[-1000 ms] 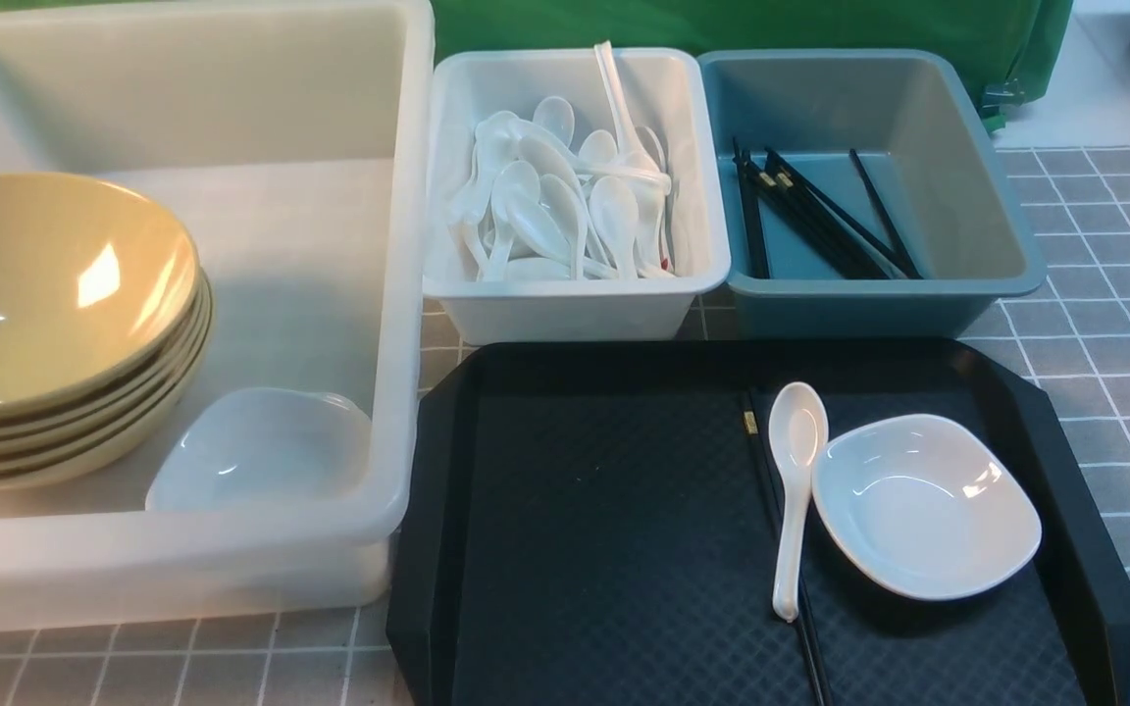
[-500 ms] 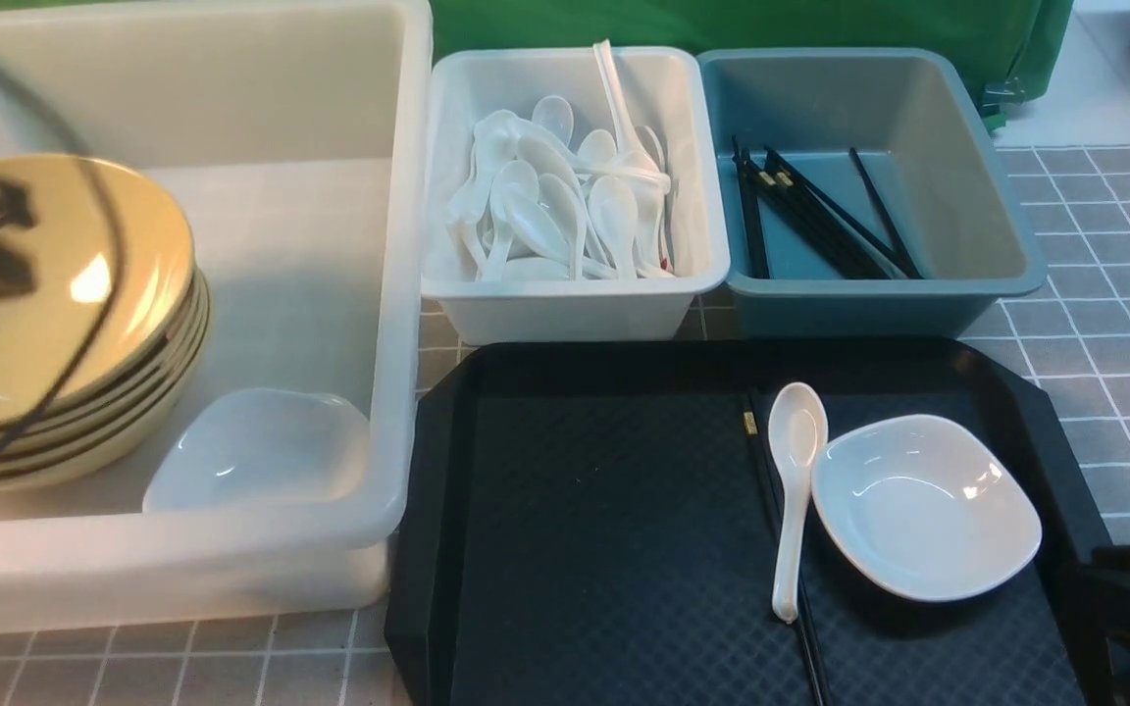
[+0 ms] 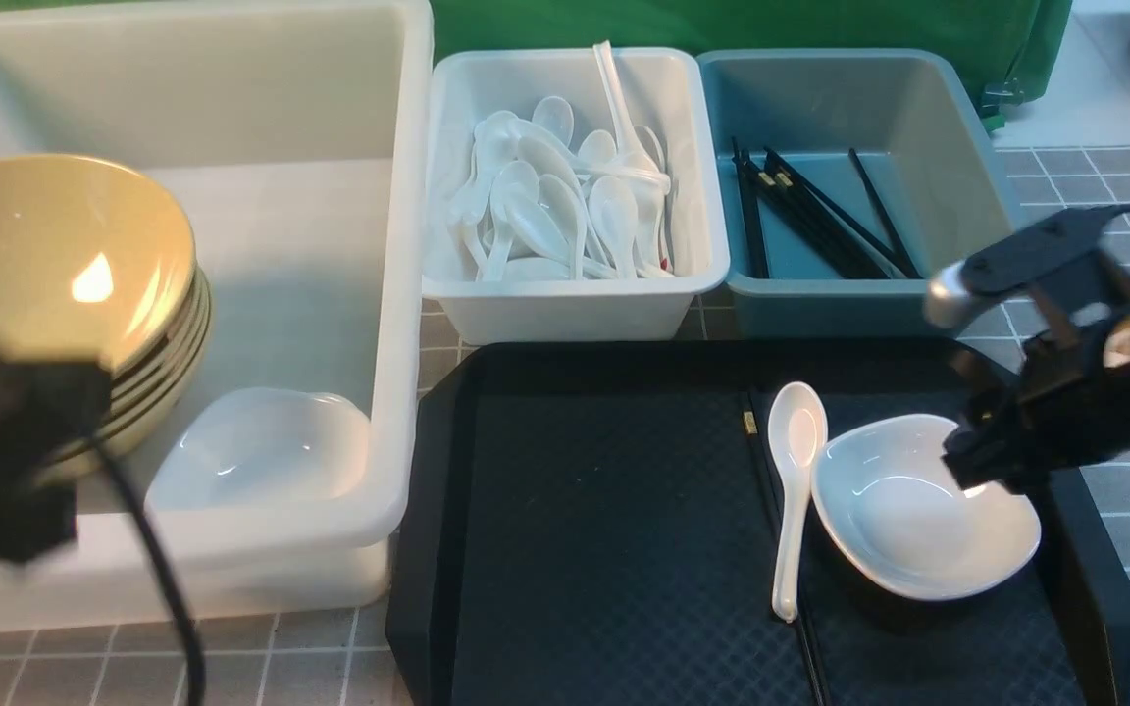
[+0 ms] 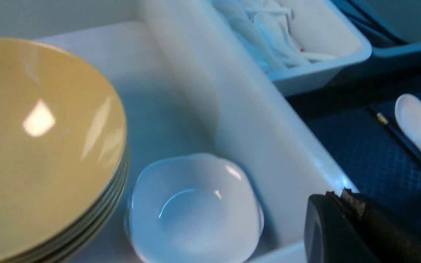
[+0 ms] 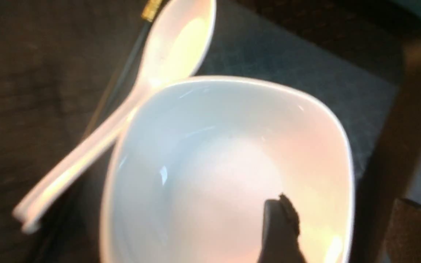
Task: On grey table put chopsticks spoon bowls plates into blue grey white boxes.
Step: 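Reach for and grasp the small white dish on the black tray, then place the white bowl into the white bin on top of the stacked bowls with the right gripper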
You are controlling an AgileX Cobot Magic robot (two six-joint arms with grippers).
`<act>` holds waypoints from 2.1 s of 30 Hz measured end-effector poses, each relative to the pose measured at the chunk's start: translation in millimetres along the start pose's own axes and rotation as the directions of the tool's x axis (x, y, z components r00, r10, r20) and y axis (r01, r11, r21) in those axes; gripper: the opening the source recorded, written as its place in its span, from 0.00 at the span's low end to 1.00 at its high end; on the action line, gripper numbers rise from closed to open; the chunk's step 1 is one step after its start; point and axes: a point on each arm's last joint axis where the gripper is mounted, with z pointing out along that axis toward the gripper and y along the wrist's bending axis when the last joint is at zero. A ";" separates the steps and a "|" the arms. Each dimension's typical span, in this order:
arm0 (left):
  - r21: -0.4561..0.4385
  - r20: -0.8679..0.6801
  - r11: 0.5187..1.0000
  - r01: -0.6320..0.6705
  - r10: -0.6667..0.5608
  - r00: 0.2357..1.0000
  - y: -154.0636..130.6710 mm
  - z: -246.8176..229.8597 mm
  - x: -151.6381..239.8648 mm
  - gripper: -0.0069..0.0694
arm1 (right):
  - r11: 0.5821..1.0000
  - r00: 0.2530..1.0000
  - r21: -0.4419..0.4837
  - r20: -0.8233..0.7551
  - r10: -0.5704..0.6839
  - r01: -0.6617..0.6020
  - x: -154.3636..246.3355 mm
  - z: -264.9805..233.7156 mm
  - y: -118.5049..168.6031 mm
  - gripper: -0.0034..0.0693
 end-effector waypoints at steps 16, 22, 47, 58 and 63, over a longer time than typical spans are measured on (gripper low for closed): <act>-0.135 0.196 0.985 -0.105 0.130 0.972 -8.5 -25.8 88.4 0.08 | 1.000 0.992 -0.003 -0.129 0.014 -0.015 -7.5 44.9 -2.8 0.37; -0.161 0.230 0.980 -0.114 0.149 0.962 -7.5 -28.4 87.3 0.08 | 1.000 0.995 0.018 -0.104 -0.001 0.003 -23.0 29.1 -7.9 0.53; -0.175 0.218 0.976 -0.129 0.166 0.962 -6.5 -28.4 88.1 0.08 | 0.997 0.979 -0.023 -0.193 0.071 -0.076 -31.5 39.6 -21.0 0.28; -0.181 0.215 0.974 -0.134 0.172 0.961 -6.1 -28.5 88.2 0.08 | 0.967 0.961 -0.253 0.260 0.095 -0.027 -116.1 -90.0 6.1 0.14; -0.181 0.216 0.974 -0.134 0.172 0.961 -6.1 -28.5 88.1 0.08 | 0.883 0.909 -0.451 0.409 0.076 0.129 -145.5 -95.1 80.6 0.14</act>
